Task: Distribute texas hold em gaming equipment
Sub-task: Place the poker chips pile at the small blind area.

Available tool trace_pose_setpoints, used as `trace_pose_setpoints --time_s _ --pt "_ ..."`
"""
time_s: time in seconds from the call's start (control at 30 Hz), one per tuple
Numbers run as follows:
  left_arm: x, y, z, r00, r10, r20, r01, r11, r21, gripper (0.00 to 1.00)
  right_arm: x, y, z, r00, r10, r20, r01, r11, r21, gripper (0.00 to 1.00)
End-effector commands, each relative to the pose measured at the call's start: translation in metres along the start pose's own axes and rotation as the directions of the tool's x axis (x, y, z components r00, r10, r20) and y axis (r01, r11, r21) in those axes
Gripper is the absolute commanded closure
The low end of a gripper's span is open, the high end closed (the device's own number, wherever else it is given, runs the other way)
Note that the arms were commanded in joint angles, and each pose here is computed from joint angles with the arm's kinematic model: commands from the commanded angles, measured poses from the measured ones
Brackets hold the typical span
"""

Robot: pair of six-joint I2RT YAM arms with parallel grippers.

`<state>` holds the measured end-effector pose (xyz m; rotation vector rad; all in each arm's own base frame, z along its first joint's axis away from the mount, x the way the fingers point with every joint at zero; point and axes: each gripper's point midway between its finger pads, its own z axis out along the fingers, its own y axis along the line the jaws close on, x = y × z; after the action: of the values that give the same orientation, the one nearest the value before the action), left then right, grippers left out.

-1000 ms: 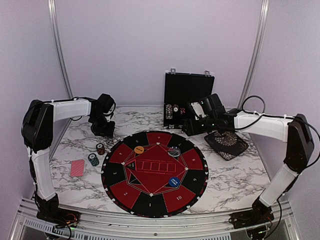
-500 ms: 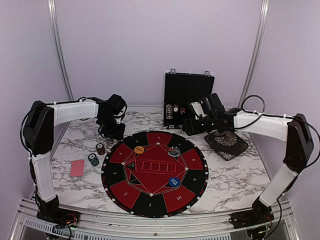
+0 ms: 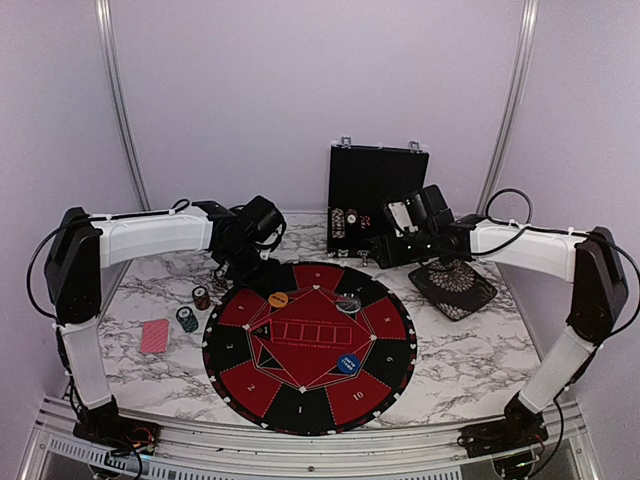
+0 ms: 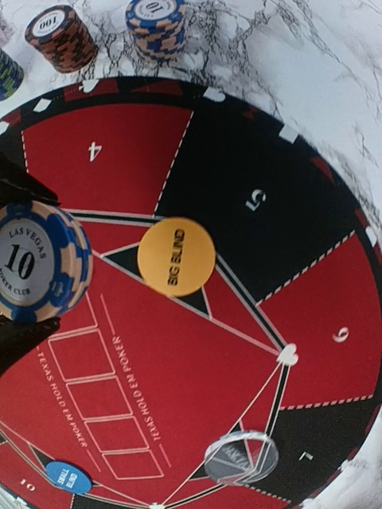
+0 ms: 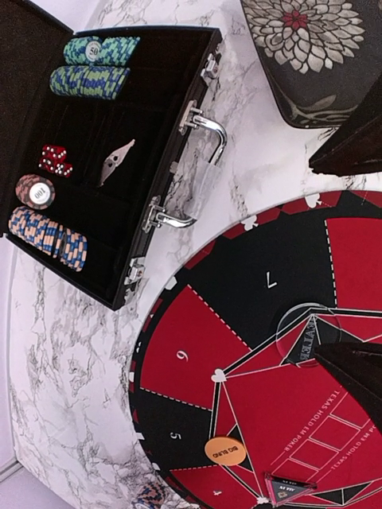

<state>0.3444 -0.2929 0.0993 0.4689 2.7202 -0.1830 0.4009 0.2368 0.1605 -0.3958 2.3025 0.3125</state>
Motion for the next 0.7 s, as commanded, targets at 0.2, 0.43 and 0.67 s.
trace_pose_setpoints --time_s 0.2,0.43,0.67 --pt "0.045 -0.069 -0.009 0.999 0.053 -0.003 -0.052 0.996 0.068 0.69 -0.016 -0.007 -0.009 0.999 0.004 0.035 -0.005 1.000 0.022 0.31" --pt "0.079 -0.119 -0.009 0.993 0.117 -0.002 -0.116 0.986 0.117 0.69 -0.020 -0.015 -0.013 0.999 0.005 0.051 -0.008 0.999 0.045 0.31" --pt "0.113 -0.162 0.000 0.983 0.182 -0.023 -0.176 0.972 0.154 0.69 -0.024 -0.019 -0.021 0.997 0.006 0.071 -0.010 0.998 0.057 0.31"
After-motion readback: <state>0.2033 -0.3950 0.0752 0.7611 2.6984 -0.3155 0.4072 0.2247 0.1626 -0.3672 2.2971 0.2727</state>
